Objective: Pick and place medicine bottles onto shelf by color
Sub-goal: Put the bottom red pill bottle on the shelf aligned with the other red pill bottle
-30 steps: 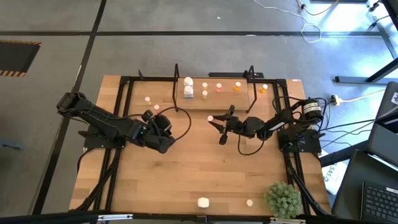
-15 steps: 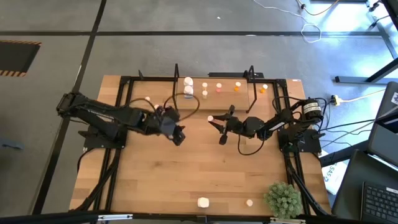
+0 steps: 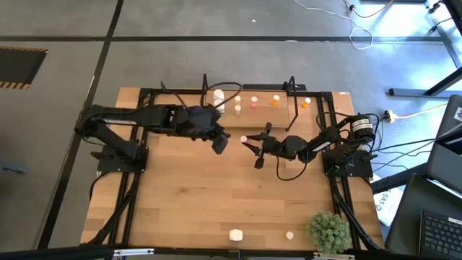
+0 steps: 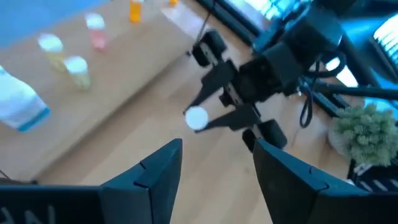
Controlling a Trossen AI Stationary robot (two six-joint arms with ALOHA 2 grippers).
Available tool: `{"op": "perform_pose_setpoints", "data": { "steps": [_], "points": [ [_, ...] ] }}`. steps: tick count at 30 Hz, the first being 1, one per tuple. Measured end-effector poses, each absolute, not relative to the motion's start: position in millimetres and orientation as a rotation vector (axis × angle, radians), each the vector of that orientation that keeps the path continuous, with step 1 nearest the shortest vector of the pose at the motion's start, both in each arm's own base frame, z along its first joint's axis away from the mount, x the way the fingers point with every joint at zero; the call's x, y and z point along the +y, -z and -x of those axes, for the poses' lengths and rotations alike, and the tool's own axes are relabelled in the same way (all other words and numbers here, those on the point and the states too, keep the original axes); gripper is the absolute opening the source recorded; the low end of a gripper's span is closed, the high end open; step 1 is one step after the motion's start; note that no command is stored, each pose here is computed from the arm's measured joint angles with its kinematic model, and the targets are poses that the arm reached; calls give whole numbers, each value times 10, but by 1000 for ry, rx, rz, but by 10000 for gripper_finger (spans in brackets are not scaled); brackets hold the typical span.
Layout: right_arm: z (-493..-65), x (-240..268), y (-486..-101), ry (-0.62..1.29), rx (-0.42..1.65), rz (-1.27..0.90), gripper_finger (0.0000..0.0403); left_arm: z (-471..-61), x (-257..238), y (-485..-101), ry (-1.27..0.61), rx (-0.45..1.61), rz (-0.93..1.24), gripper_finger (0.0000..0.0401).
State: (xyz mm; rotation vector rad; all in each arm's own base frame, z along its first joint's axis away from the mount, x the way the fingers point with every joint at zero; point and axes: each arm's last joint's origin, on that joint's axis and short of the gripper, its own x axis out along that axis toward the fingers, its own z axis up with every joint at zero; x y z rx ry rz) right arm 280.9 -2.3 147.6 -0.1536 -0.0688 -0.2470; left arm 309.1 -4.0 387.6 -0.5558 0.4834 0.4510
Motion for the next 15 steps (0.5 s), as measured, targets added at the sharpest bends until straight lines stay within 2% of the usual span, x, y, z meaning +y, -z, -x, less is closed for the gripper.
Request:
{"op": "perform_pose_setpoints", "data": {
  "steps": [5,11,15],
  "points": [
    [-2809,-23,-1476,246,-68,154,115,-3408,-26,-3800,-361,575,584,193],
    [-2809,-23,-1476,245,-69,154,115,-3704,72,-3623,-437,734,560,193],
    [-2809,-23,-1476,246,-68,156,115,-3870,119,-3502,-457,767,555,193]
  ]
}}
